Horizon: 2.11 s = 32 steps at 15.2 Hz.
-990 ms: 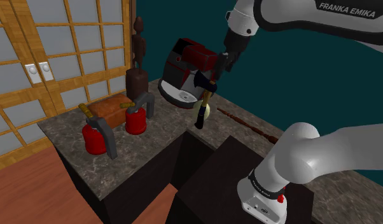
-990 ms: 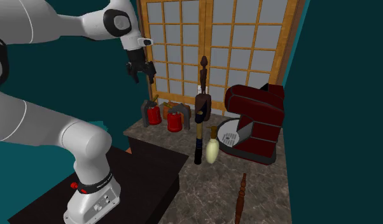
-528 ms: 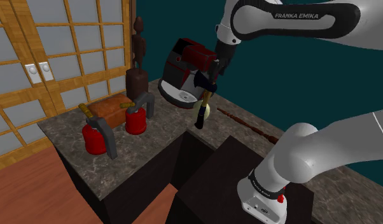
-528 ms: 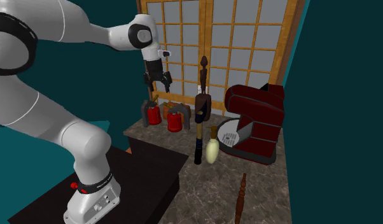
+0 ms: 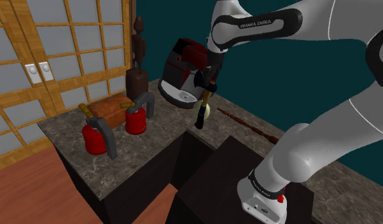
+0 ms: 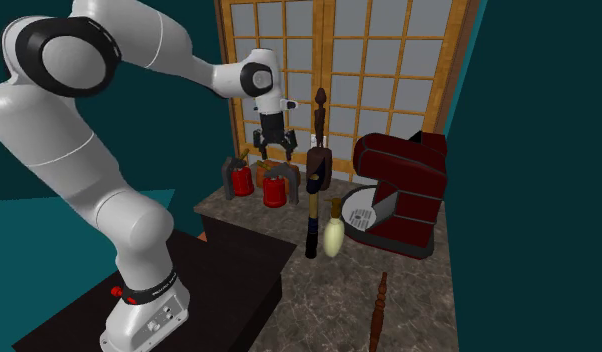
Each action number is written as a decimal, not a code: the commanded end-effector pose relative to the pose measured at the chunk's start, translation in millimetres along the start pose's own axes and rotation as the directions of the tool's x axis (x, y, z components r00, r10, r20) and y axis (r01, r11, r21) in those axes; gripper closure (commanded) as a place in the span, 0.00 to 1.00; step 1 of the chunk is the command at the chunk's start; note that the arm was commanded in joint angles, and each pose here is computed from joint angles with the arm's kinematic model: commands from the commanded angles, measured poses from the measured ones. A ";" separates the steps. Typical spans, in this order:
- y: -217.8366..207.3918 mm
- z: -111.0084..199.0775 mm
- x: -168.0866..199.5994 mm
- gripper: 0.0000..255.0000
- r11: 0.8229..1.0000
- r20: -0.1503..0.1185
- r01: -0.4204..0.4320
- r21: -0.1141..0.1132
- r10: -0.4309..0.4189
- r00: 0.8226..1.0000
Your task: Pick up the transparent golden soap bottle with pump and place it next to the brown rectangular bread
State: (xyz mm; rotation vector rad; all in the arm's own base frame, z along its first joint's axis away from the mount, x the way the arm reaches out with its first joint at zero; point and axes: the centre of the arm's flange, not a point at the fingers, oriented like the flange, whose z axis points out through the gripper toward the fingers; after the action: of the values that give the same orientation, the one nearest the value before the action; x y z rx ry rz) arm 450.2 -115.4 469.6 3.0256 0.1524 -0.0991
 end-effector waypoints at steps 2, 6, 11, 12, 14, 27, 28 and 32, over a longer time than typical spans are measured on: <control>24.4 28.0 22.1 0.00 1.000 0.031 0.011 -0.001 -0.011 0.999; 55.1 65.3 49.9 0.00 1.000 0.072 0.025 0.000 -0.025 0.997; 93.1 113.5 83.1 0.00 0.999 0.123 0.042 0.001 -0.042 0.992; 100.6 123.3 89.6 0.00 0.999 0.133 0.045 0.002 -0.045 0.990; 115.6 143.2 102.2 0.00 0.999 0.153 0.052 0.003 -0.052 0.987; 176.2 247.5 145.5 0.00 0.997 0.235 0.080 0.008 -0.079 0.969; 176.2 252.6 144.3 0.00 0.997 0.235 0.080 0.008 -0.079 0.969; 176.4 265.8 141.1 0.00 0.997 0.235 0.080 0.008 -0.079 0.969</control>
State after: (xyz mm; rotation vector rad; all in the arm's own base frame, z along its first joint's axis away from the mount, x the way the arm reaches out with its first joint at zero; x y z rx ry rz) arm 608.5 -296.0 265.9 2.9670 0.2712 -0.3598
